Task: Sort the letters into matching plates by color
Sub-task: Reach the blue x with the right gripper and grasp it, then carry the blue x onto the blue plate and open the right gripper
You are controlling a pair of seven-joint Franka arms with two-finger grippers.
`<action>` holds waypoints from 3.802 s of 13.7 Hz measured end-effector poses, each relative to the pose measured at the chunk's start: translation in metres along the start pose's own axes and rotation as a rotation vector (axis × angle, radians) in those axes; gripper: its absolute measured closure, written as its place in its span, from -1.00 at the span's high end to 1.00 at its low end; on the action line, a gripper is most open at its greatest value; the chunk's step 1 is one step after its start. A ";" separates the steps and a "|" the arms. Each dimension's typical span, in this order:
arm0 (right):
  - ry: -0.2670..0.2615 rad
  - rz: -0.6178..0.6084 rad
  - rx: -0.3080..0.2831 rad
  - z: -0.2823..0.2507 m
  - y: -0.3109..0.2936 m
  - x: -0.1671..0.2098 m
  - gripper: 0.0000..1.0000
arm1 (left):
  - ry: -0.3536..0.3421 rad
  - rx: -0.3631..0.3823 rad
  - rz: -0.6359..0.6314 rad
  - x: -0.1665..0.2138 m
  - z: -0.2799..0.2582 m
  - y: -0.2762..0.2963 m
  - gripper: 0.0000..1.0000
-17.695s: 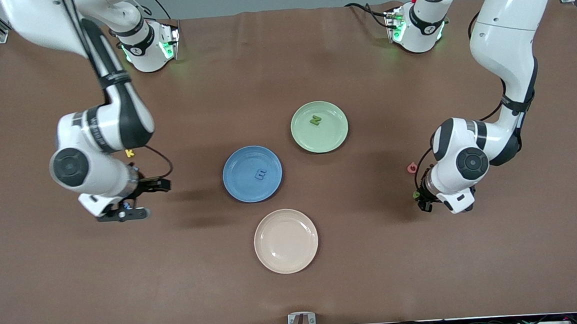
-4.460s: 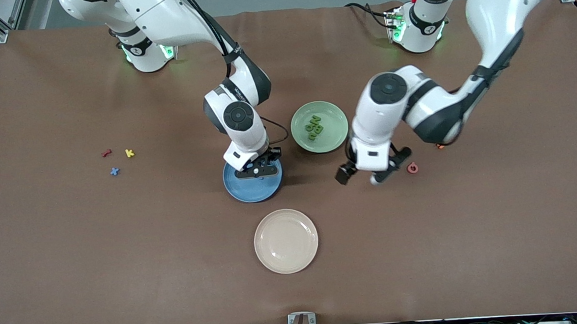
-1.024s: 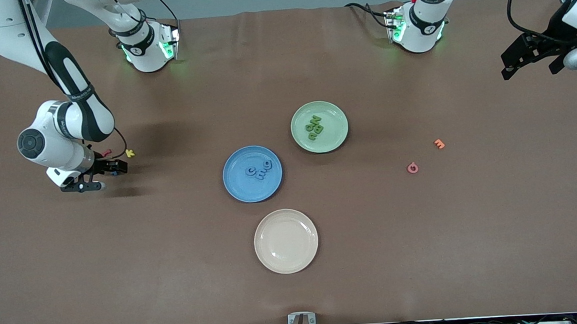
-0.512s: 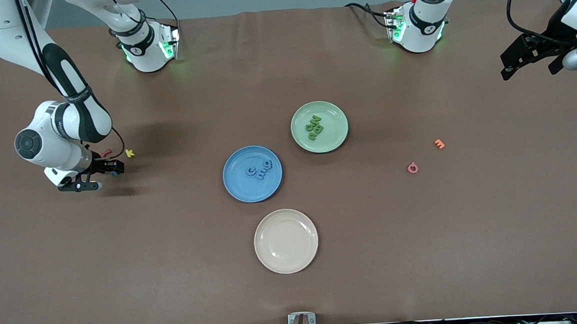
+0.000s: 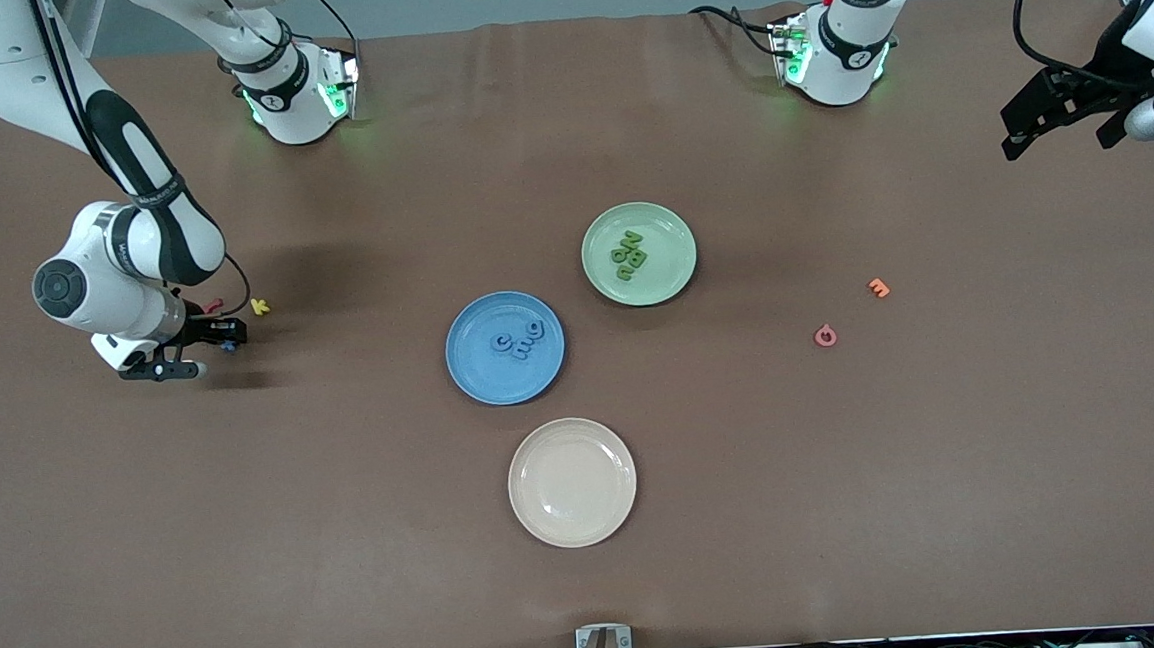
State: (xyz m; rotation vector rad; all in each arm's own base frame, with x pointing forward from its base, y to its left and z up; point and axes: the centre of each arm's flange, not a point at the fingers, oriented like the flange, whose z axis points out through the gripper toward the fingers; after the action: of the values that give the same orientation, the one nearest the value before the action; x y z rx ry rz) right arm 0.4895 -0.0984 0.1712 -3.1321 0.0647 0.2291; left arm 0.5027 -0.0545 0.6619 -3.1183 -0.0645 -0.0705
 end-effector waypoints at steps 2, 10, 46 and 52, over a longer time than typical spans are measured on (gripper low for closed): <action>0.004 0.000 0.000 -0.001 0.000 0.001 -0.26 | 0.000 0.000 0.000 0.000 0.000 0.000 1.00; 0.040 -0.006 -0.006 -0.008 -0.001 0.010 -0.45 | -0.006 0.001 0.000 -0.001 0.000 0.000 1.00; 0.054 -0.198 0.013 -0.075 -0.431 0.009 -0.45 | -0.008 0.001 -0.007 -0.003 -0.003 -0.004 1.00; 0.057 -0.206 0.013 -0.074 -0.437 0.009 -0.39 | -0.008 0.001 -0.006 -0.003 -0.003 -0.004 1.00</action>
State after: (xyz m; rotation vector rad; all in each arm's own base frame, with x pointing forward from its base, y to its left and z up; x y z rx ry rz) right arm 0.5276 0.3372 0.2417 -3.1010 -0.2543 0.1374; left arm 0.4992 -0.0510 0.6648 -3.1176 -0.0743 -0.0578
